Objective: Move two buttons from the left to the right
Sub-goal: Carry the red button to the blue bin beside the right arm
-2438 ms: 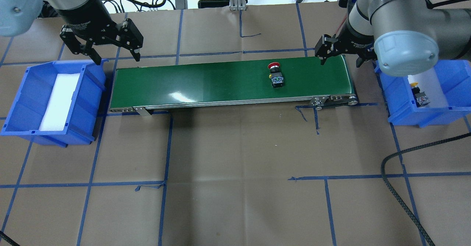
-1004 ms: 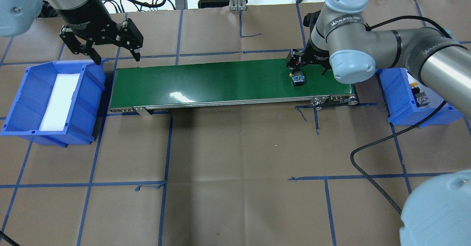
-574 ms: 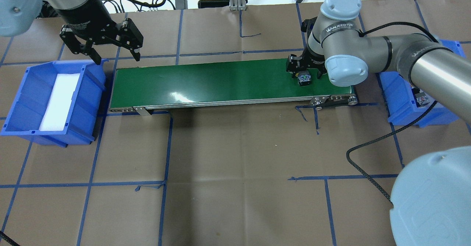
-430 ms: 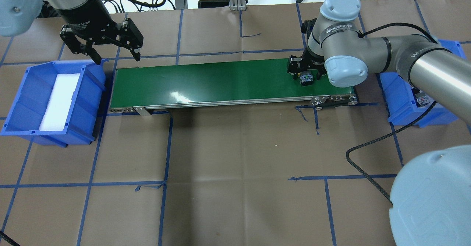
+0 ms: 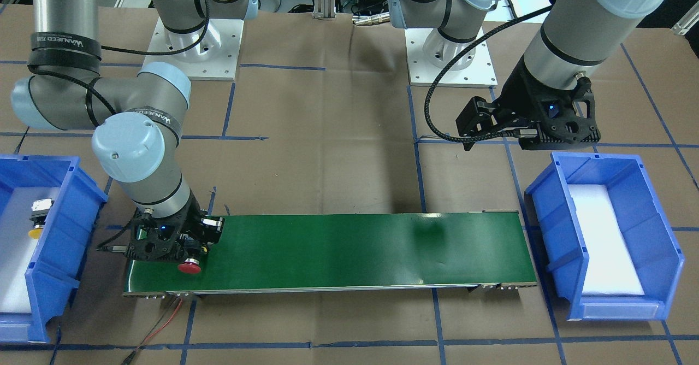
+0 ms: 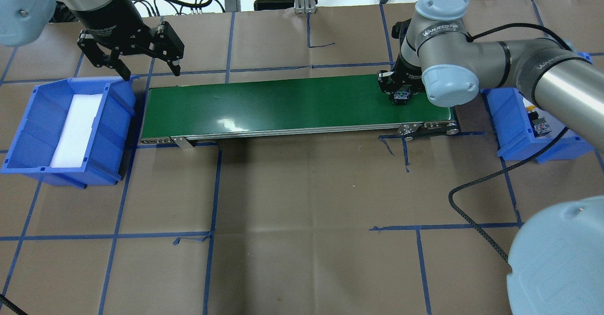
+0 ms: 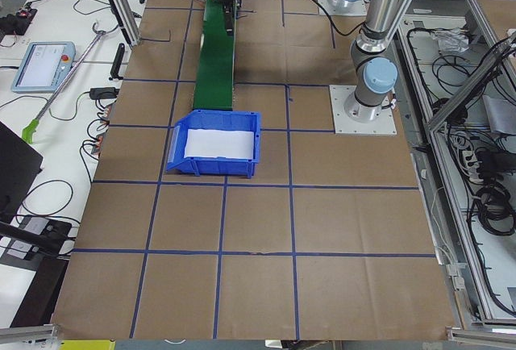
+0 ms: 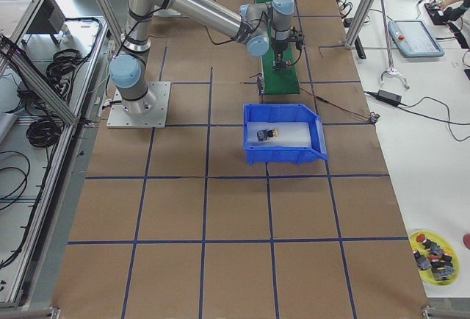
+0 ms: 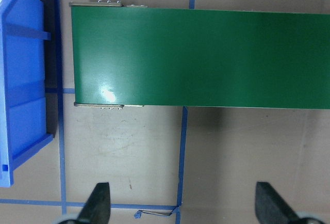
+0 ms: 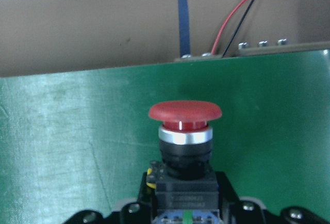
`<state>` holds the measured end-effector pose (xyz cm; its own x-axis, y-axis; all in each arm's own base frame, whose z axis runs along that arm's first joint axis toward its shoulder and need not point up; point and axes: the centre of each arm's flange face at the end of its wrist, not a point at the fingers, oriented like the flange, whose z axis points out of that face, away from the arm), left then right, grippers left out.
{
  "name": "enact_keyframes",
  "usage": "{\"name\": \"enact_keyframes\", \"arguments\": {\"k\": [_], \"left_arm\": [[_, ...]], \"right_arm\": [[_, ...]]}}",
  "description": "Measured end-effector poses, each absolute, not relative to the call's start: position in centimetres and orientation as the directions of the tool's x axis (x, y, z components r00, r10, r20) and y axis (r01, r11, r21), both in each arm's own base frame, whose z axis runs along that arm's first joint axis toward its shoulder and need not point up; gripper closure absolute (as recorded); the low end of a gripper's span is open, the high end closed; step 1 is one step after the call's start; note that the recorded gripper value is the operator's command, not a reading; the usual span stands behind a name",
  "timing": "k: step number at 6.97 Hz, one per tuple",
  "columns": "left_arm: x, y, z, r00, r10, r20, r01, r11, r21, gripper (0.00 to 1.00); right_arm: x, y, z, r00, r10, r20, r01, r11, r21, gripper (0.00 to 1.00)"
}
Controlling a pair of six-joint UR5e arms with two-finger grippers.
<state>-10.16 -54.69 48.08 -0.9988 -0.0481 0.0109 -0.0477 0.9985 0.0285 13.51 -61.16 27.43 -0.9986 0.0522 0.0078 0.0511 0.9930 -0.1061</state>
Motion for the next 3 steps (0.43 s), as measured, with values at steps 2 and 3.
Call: {"name": "enact_keyframes", "arguments": {"k": [2, 3], "left_arm": [[-10.2, -54.5, 48.1, -0.999, -0.047, 0.010, -0.047, 0.998, 0.029, 0.01], [-10.2, -54.3, 48.0, -0.999, -0.047, 0.010, -0.047, 0.998, 0.030, 0.01]], "right_arm": [[7.5, -62.5, 33.8, -0.998, 0.043, 0.034, 0.037, 0.987, -0.153, 0.97], [2.1, -63.3, 37.3, -0.998, 0.051, 0.042, 0.044, 0.987, -0.155, 0.96]]}}
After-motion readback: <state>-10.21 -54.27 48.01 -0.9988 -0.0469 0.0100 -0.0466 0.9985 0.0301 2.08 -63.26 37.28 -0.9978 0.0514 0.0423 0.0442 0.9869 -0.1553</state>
